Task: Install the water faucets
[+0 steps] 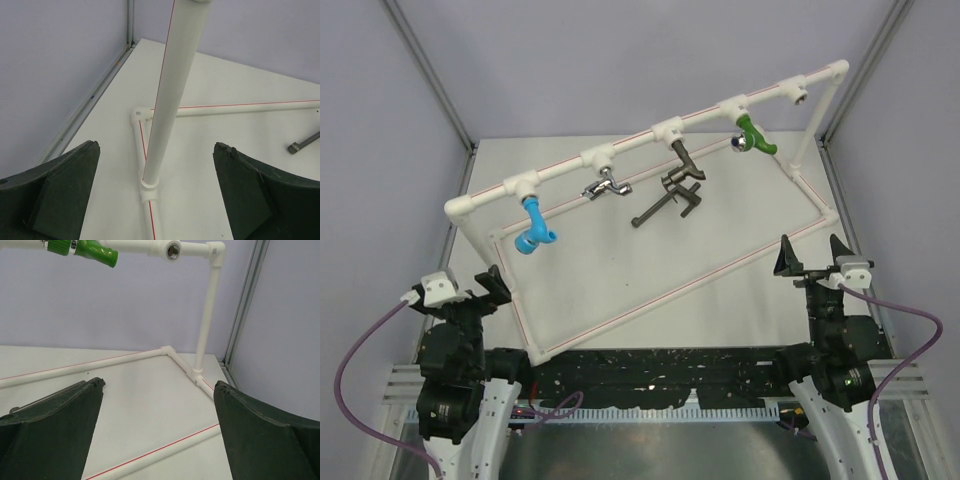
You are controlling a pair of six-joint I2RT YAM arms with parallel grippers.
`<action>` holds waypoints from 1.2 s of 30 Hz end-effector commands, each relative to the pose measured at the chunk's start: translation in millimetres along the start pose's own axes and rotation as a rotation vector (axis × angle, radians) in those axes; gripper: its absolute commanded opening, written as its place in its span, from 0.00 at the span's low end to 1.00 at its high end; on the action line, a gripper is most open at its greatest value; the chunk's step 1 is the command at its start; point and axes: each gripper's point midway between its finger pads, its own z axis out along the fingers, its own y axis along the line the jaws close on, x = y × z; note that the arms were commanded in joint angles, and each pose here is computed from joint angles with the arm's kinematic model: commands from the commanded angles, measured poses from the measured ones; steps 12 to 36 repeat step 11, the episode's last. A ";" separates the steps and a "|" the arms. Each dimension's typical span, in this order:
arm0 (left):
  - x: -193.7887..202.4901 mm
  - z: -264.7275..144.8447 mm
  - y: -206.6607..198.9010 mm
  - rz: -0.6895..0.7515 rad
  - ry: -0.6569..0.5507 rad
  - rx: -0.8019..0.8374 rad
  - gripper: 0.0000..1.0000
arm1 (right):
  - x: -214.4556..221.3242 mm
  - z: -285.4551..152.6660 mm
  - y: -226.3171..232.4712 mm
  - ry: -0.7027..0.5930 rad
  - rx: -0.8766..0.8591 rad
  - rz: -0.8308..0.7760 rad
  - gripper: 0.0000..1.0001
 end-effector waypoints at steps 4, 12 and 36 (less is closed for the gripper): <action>-36.1 -50.8 4.2 -0.119 -0.268 0.100 1.00 | -43.9 -29.7 -17.2 -0.158 0.056 0.142 0.95; -38.3 -51.8 8.6 -0.125 -0.287 0.079 1.00 | -47.0 -34.4 -13.4 -0.131 0.025 0.153 0.95; -38.3 -51.8 8.6 -0.125 -0.287 0.079 1.00 | -47.0 -34.4 -13.4 -0.131 0.025 0.153 0.95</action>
